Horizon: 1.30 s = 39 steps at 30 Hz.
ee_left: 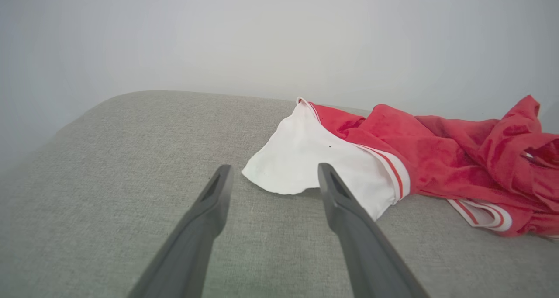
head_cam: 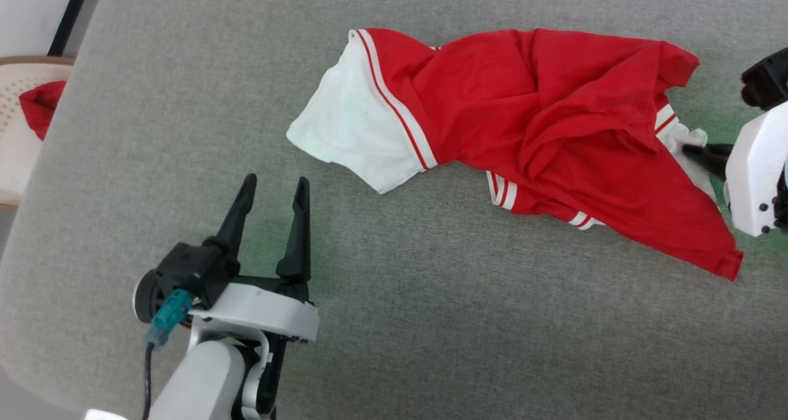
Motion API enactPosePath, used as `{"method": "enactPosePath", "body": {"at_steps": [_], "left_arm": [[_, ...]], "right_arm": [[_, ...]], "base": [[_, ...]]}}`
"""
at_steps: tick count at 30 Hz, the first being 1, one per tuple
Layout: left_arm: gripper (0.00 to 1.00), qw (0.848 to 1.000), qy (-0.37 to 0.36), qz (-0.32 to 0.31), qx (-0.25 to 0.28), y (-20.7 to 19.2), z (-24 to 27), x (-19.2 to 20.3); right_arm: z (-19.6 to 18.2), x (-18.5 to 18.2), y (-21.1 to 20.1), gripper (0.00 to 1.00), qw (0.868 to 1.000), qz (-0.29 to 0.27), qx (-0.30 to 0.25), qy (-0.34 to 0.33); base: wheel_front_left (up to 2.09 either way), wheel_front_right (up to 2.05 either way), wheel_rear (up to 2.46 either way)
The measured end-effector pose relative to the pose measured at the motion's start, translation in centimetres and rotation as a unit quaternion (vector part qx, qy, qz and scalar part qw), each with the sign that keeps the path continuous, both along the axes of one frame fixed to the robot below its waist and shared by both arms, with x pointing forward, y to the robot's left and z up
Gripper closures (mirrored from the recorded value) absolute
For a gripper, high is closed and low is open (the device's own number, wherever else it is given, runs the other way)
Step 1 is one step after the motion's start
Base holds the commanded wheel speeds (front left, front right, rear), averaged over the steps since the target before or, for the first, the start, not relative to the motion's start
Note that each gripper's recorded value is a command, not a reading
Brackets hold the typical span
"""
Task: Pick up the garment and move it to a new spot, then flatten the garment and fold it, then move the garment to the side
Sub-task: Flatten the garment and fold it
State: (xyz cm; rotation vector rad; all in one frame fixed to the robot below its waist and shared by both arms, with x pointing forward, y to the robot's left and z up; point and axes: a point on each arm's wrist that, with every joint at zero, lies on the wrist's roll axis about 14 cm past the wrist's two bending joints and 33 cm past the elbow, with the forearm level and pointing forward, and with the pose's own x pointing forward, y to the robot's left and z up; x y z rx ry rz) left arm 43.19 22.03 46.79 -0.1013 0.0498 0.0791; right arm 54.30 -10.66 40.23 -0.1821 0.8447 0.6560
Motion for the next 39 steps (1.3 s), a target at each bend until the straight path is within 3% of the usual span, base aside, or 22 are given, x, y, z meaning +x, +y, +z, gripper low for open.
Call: {"method": "enactPosePath", "body": {"at_steps": [11, 15, 18, 22, 24, 30, 39], "left_arm": [[0.0, 1.0, -0.011, -0.012, -0.003, -0.8, 0.3, 0.4], [0.0, 1.0, -0.015, -0.017, -0.004, -1.1, 0.6, 0.3], [0.0, 1.0, -0.017, -0.019, -0.007, -1.4, 0.7, 0.1], [0.0, 1.0, -0.015, -0.021, -0.013, -1.6, 0.6, -0.3], [0.0, 1.0, -0.013, -0.021, -0.015, -1.7, 0.5, -0.5], [0.0, 1.0, -0.006, -0.021, -0.016, -1.6, 0.1, -0.7], [0.0, 0.999, 0.0, -0.029, -0.018, -2.2, -0.4, -0.8]], "right_arm": [[7.4, 2.7, -4.1, 1.0, 0.986, -0.064, 0.07, -0.135], [10.6, 2.9, -5.3, 1.0, 0.971, -0.098, 0.13, -0.174], [12.7, 3.2, -7.6, 1.0, 0.949, -0.154, 0.186, -0.2], [9.6, 1.9, -13.0, 1.0, 0.939, -0.236, 0.165, -0.186], [7.4, 0.8, -15.7, 1.0, 0.94, -0.264, 0.125, -0.174], [3.9, -1.2, -19.8, 1.0, 0.909, -0.364, 0.134, -0.152], [0.0, -4.4, -22.0, 1.0, 0.908, -0.396, 0.073, -0.117]], "base": [[0.0, 0.0, 0.0], [0.0, 0.0, 0.0], [0.0, 0.0, 0.0], [0.0, 0.0, 0.0], [0.0, 0.0, 0.0], [0.0, 0.0, 0.0], [0.0, 0.0, 0.0]]}}
